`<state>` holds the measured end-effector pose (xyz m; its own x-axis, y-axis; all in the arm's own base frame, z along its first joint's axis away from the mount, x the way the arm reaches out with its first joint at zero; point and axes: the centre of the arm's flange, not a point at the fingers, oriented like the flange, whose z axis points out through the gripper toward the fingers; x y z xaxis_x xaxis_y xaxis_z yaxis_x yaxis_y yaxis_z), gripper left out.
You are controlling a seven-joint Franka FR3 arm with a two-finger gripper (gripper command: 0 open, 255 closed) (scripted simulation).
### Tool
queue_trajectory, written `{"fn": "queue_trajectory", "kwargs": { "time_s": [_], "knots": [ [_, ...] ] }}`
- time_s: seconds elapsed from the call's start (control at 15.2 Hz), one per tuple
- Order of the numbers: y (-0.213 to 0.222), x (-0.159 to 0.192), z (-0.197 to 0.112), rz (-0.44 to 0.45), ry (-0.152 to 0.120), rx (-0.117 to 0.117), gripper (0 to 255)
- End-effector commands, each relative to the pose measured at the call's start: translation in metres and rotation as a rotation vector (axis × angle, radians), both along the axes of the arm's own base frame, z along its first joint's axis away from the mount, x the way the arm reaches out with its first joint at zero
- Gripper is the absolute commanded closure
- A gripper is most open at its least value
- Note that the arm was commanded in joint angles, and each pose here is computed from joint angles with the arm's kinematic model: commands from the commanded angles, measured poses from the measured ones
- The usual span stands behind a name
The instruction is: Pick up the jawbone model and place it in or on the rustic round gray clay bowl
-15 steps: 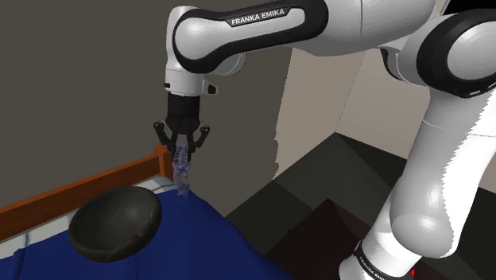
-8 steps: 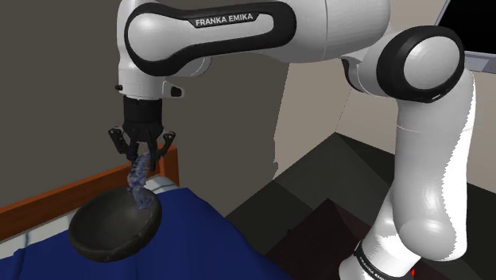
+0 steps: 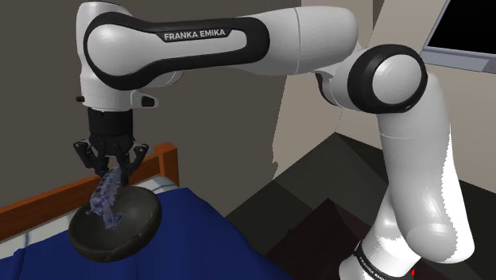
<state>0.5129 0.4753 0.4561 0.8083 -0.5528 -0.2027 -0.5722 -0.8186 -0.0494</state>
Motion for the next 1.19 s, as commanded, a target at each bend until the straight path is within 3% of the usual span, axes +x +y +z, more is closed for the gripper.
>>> {"fn": "queue_trajectory", "kwargs": {
  "time_s": [0.0, 0.46, 0.99, 1.06, 1.12],
  "knots": [
    [0.000, 0.000, -0.011, -0.001, 0.000, 0.000, 255],
    [0.000, 0.000, -0.050, -0.001, 0.000, 0.000, 255],
    [0.000, 0.000, -0.050, -0.001, 0.000, 0.000, 255],
    [0.000, 0.000, -0.050, -0.001, -0.001, 0.000, 0],
    [0.000, 0.000, -0.050, -0.001, -0.001, 0.000, 0]
  ]
}}
